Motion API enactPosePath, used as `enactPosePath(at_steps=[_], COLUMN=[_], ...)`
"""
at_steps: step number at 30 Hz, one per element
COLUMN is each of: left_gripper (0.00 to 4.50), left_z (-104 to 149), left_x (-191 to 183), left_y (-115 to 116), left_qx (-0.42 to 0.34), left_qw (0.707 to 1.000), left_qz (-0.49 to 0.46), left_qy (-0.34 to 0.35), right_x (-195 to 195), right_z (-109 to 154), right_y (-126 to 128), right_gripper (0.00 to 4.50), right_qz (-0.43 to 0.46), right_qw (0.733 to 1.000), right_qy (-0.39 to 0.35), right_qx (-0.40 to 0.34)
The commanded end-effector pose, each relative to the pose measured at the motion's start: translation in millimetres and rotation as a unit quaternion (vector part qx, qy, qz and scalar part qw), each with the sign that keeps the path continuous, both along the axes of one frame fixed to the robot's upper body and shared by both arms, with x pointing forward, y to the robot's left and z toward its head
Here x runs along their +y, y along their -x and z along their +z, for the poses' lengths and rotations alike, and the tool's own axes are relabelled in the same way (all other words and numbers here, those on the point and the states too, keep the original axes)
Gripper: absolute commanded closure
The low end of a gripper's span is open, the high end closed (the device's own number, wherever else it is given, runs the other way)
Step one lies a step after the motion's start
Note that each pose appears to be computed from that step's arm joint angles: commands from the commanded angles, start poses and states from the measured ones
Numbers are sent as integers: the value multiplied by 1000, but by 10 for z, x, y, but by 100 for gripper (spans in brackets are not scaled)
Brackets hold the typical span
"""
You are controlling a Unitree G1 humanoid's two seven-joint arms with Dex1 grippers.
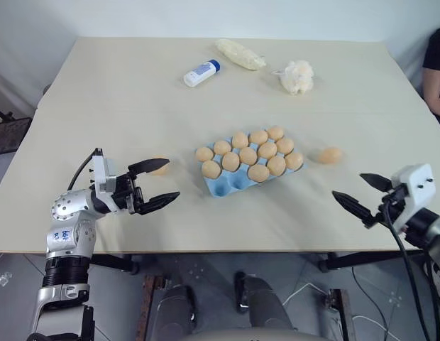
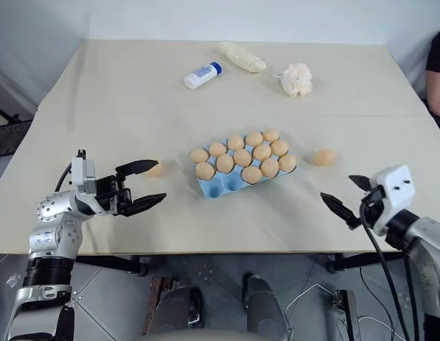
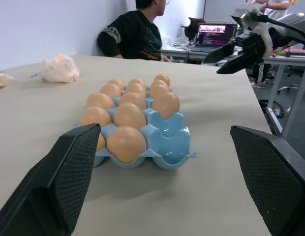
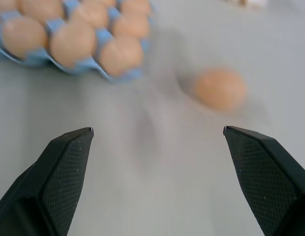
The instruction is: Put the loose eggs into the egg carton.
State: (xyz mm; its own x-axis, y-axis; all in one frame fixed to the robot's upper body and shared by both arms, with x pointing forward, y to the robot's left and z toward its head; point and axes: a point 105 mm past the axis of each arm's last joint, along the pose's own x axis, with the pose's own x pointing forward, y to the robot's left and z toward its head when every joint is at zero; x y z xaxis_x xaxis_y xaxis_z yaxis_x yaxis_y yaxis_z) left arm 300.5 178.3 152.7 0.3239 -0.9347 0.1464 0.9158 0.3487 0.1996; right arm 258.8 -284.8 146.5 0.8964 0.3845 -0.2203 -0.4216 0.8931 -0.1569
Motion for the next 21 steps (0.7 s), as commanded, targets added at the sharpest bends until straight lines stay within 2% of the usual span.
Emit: enactPosePath(at_steps=[1,5,8,12,21], left_gripper=[0,0,0,0,0], left_z=[64,67,70,67,82], left_x=[-3,3,14,16,19], left_y=[-7,-4,4,12,36], left_qx=[-17,-18,-18,-18,-22], left_qw=[1000,1000,1000,1000,1000], left_qz=[-7,-8,-6,-3,3], left_qy=[-3,-4,-4,-3,0], right_x=[-156,-194,-175,-135,56], right_z=[140,136,183,278,184], right_y=[84,90,-30,-365,-1059], right_gripper=[6,6,6,6,6], right_qz=[-15,-22,-29,-46,-64], right_qw=[1000,999,998,994,989], right_qy=[12,7,-5,-33,-68], right_qx=[-22,-23,-47,-95,-110])
